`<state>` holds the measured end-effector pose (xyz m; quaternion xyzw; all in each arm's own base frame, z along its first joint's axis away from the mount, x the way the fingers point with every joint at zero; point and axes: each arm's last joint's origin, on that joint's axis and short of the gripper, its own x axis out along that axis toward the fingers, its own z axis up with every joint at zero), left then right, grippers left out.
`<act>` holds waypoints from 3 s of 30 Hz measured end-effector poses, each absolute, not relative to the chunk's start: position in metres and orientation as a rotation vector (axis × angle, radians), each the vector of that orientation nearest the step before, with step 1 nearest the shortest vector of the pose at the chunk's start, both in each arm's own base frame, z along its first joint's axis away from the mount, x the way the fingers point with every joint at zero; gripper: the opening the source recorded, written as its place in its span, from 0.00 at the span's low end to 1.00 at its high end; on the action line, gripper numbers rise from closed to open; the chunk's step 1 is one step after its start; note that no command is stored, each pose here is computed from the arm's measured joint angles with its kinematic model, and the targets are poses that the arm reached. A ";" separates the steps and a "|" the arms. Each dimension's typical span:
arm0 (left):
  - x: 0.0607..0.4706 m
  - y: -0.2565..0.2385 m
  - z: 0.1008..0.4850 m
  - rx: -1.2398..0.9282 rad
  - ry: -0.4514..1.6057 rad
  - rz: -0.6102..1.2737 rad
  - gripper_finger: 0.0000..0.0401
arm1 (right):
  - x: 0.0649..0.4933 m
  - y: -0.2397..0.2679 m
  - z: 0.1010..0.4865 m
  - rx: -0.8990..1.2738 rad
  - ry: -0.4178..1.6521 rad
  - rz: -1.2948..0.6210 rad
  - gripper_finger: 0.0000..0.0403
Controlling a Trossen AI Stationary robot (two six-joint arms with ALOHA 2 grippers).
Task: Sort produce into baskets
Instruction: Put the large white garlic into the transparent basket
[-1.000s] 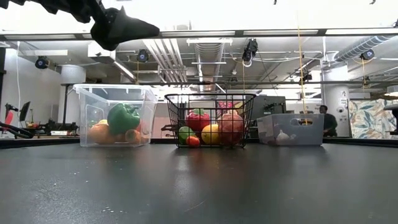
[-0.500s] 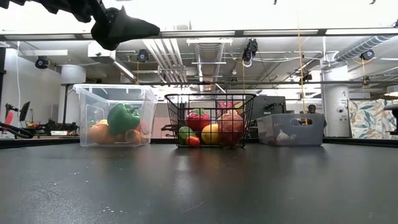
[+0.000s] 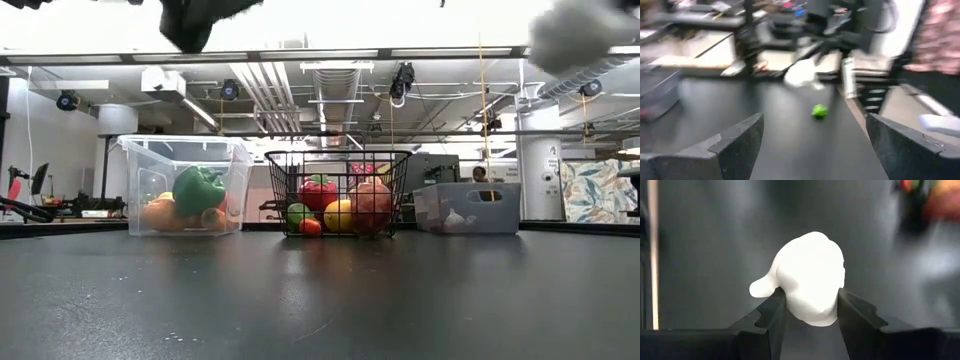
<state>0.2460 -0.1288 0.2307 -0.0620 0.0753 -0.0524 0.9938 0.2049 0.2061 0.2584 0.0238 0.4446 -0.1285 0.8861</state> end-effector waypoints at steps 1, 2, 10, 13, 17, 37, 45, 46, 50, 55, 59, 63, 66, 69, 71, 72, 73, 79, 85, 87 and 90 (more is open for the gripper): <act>0.246 -0.131 0.233 -0.114 0.131 -0.146 0.83 | 0.209 0.205 0.263 0.032 0.867 -0.250 0.36; 0.246 -0.132 0.235 -0.102 0.109 -0.180 0.83 | 0.215 0.204 0.267 0.012 0.815 -0.228 0.36; 0.255 -0.140 0.227 -0.005 0.045 -0.218 0.83 | 0.267 0.192 0.278 -0.070 0.576 0.018 0.36; 0.259 -0.143 0.220 0.019 0.041 -0.222 0.83 | 0.286 0.180 0.273 -0.048 0.498 0.138 0.36; 0.262 -0.144 0.217 0.045 0.016 -0.222 0.83 | 0.301 0.162 0.268 -0.036 0.435 0.204 0.36; 0.266 -0.147 0.225 0.053 -0.038 -0.219 0.69 | 0.330 0.131 0.272 -0.083 0.233 0.310 0.36; 0.280 -0.155 0.225 0.127 -0.044 -0.216 0.65 | 0.331 0.130 0.272 -0.079 0.234 0.328 0.36; 0.281 -0.155 0.225 0.131 -0.047 -0.216 0.64 | 0.331 0.130 0.273 -0.075 0.234 0.337 0.36; 0.280 -0.155 0.226 0.130 -0.057 -0.214 0.56 | 0.331 0.130 0.273 -0.071 0.234 0.341 0.36; 0.280 -0.154 0.226 0.129 -0.058 -0.215 0.39 | 0.330 0.131 0.273 -0.070 0.234 0.345 0.40; 0.280 -0.154 0.225 0.130 -0.056 -0.215 0.33 | 0.330 0.131 0.272 -0.070 0.236 0.341 0.43; 0.279 -0.154 0.225 0.130 -0.056 -0.215 0.34 | 0.330 0.130 0.272 -0.041 0.242 0.332 0.49; 0.279 -0.154 0.225 0.128 -0.055 -0.215 0.35 | 0.330 0.130 0.273 -0.021 0.245 0.327 0.53; 0.279 -0.154 0.226 0.121 -0.055 -0.216 0.35 | 0.329 0.129 0.274 -0.010 0.250 0.316 0.57; 0.278 -0.154 0.226 0.115 -0.044 -0.217 0.35 | 0.327 0.128 0.276 -0.008 0.276 0.300 0.60; 0.278 -0.153 0.227 0.113 -0.037 -0.214 0.35 | 0.327 0.127 0.277 -0.009 0.292 0.287 0.61; 0.277 -0.153 0.227 0.108 -0.026 -0.203 0.35 | 0.326 0.127 0.279 -0.010 0.307 0.272 0.62; 0.267 -0.143 0.236 0.084 0.064 -0.075 0.35 | 0.321 0.122 0.299 -0.004 0.423 0.166 0.69; 0.248 -0.124 0.250 0.050 0.151 0.194 0.34 | 0.317 0.119 0.321 0.023 0.545 0.104 0.72; 0.240 -0.118 0.253 0.041 0.184 0.251 0.34 | 0.315 0.117 0.327 0.018 0.570 0.069 0.72; 0.229 -0.109 0.259 0.029 0.207 0.321 0.34 | 0.312 0.114 0.335 -0.010 0.602 -0.003 0.71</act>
